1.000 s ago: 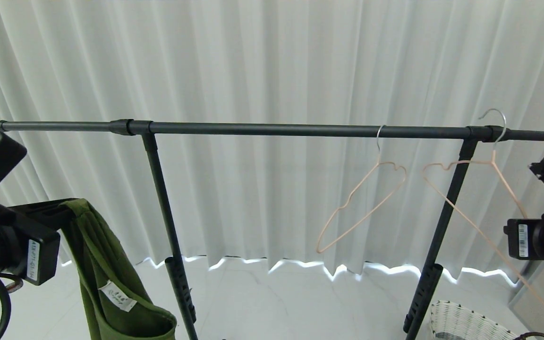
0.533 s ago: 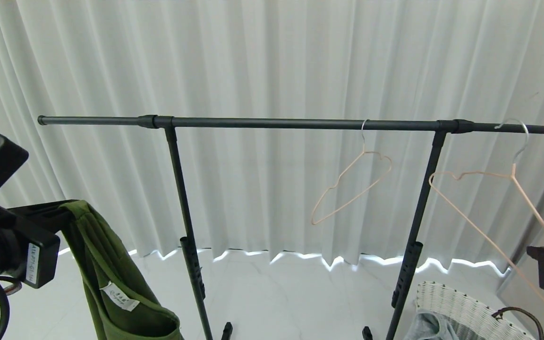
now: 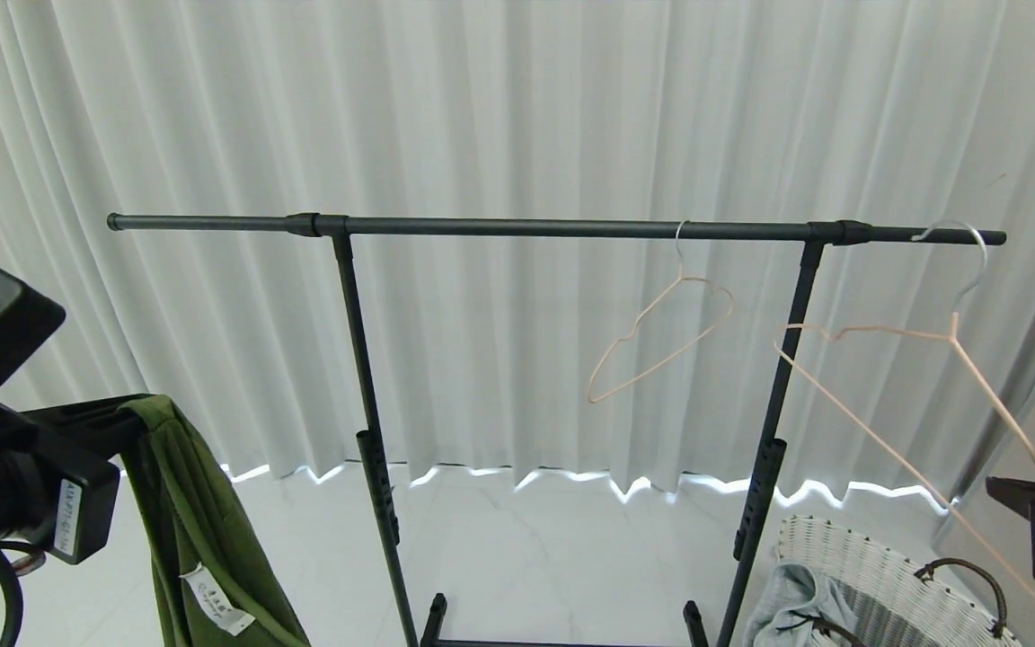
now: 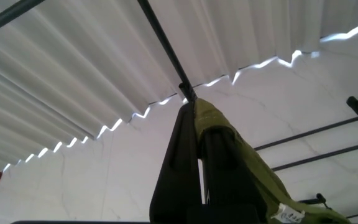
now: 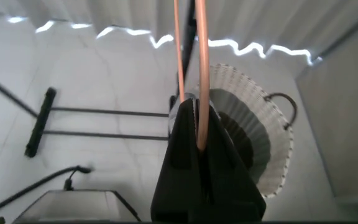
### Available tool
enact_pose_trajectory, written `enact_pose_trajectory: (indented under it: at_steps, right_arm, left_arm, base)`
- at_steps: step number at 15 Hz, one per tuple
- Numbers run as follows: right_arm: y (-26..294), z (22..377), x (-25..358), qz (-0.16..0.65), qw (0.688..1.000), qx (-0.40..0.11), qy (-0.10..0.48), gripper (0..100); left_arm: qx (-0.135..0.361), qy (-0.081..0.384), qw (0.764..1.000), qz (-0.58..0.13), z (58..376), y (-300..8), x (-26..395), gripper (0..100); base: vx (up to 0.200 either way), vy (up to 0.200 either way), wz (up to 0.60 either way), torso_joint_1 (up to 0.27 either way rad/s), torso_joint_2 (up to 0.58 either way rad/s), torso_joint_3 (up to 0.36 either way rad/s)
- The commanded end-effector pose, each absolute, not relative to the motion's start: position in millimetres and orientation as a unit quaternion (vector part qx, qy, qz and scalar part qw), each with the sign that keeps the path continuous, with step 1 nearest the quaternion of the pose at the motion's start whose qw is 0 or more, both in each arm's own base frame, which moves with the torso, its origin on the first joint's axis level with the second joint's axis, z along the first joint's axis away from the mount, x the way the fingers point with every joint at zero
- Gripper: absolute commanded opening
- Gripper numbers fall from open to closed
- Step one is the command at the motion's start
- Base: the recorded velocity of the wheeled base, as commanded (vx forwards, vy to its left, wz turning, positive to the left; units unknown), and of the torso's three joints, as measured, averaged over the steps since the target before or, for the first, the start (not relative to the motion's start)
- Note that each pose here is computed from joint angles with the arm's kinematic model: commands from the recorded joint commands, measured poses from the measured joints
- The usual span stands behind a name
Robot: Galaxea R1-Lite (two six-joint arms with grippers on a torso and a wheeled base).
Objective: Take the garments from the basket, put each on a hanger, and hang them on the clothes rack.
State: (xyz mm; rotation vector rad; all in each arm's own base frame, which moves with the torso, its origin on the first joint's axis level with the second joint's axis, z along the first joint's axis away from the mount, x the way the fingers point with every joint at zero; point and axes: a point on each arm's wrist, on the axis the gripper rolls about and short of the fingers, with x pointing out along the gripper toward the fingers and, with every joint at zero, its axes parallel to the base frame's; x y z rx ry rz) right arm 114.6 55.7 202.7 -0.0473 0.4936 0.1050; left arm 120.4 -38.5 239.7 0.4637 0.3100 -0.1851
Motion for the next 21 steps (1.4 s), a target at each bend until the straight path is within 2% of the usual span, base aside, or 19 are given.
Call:
enact_pose_trajectory:
  at_steps: [1,3,8,11,14,18,21]
  right_arm:
    - [66,204,105,0.104,0.966,-0.03,0.236,0]
    - [76,205,99,0.15,0.963,-0.031,0.223,0]
    - [102,201,92,0.249,0.945,-0.039,0.21,0]
    - [118,200,88,0.304,0.929,-0.042,0.206,0]
    - [142,196,70,0.38,0.898,-0.045,0.216,0]
    - [171,186,35,0.476,0.841,-0.015,0.256,0]
    - [195,182,25,0.521,0.815,0.0,0.254,0]
  left_arm:
    - [0.23,0.155,0.956,-0.092,239,-39,122,0]
    - [0.246,0.157,0.952,-0.093,238,-39,123,0]
    - [0.246,0.161,0.951,-0.095,237,-40,125,0]
    - [0.249,0.168,0.949,-0.098,232,-40,125,0]
    - [0.251,0.178,0.946,-0.106,227,-43,126,0]
    - [0.243,0.198,0.944,-0.104,223,-46,137,0]
    - [0.19,0.2,0.955,-0.112,227,-56,142,0]
  base:
    - [0.0,0.0,0.0,0.0,0.0,0.0]
    - [0.0,0.1,0.0,0.001,0.0,0.001]
    - [0.0,0.2,0.0,0.003,0.0,0.0]
    - [0.0,0.0,0.0,0.0,0.0,0.0]
    - [0.0,0.0,0.0,0.0,0.0,0.0]
    - [0.0,0.0,0.0,0.0,0.0,0.0]
    - [0.0,0.0,0.0,0.0,0.0,0.0]
